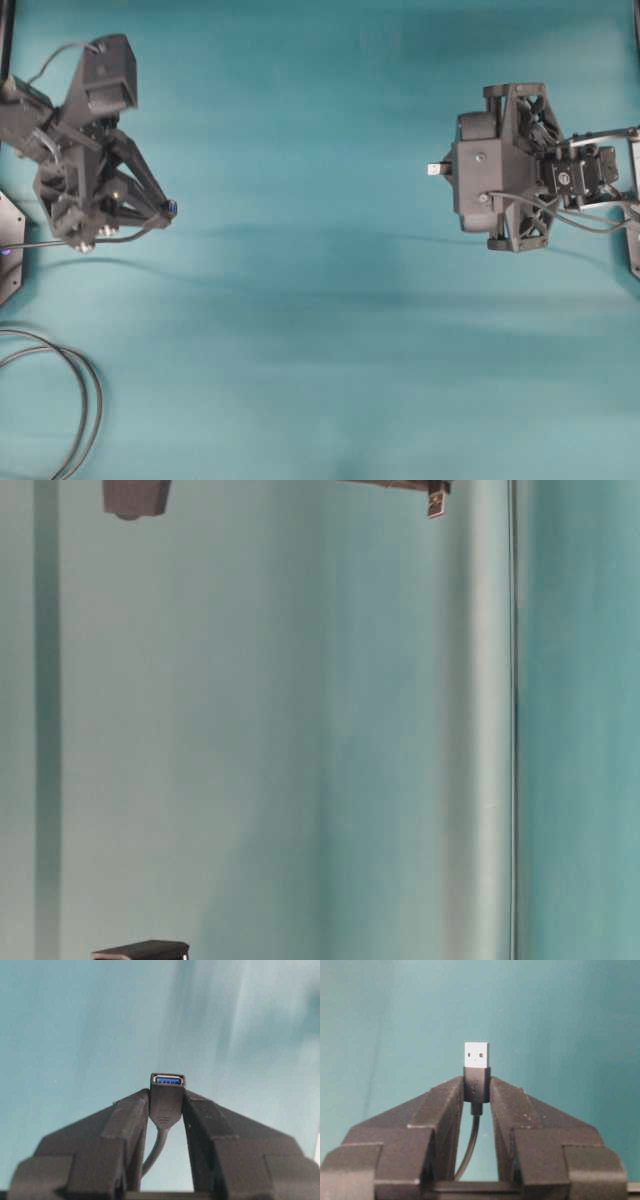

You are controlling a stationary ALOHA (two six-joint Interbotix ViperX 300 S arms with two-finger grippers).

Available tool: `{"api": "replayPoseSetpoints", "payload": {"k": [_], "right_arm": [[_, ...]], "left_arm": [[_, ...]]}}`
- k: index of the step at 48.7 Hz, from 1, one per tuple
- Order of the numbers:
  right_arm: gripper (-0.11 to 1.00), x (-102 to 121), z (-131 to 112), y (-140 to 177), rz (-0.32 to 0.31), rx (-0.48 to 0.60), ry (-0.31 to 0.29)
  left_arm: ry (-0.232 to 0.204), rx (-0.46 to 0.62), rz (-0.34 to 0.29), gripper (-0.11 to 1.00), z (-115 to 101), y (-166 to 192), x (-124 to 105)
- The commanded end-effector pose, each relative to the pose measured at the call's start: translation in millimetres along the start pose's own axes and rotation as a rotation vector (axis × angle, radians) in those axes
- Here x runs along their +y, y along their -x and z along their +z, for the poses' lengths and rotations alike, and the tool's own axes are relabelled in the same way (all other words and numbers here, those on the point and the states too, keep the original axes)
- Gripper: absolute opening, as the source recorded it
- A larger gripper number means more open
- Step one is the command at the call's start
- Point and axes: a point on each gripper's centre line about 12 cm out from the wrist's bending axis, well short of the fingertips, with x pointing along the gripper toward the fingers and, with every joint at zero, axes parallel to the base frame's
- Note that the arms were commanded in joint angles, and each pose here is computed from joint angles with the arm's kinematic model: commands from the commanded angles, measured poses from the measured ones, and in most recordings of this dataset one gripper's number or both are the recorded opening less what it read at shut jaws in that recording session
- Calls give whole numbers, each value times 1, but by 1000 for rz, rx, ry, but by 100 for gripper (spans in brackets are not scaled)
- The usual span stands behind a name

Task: Insert the USB using both arms.
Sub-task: 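Lift both held connectors and rotate them to face each other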

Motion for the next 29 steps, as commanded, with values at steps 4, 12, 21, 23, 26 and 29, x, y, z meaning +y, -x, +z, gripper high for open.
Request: {"api": "replayPoseSetpoints", "payload": {"k": [4, 12, 21, 23, 26, 29], "right_arm": [[20, -4, 18, 15, -89, -29, 70], [20, -3, 24, 24, -233, -43, 106], [20, 8, 14, 28, -378, -67, 130], [20, 12, 9, 28, -395, -65, 156], [20, 18, 2, 26, -411, -60, 211], [20, 22, -3, 24, -416, -50, 244]], "left_arm": [[41, 4, -88, 27, 3, 0, 7], [88, -5, -226, 27, 11, -9, 17], [132, 5, -360, 27, 18, -26, 31], [142, 9, -387, 27, 21, -30, 35], [153, 13, -432, 27, 27, -34, 40], [166, 16, -497, 27, 36, -37, 45]]}}
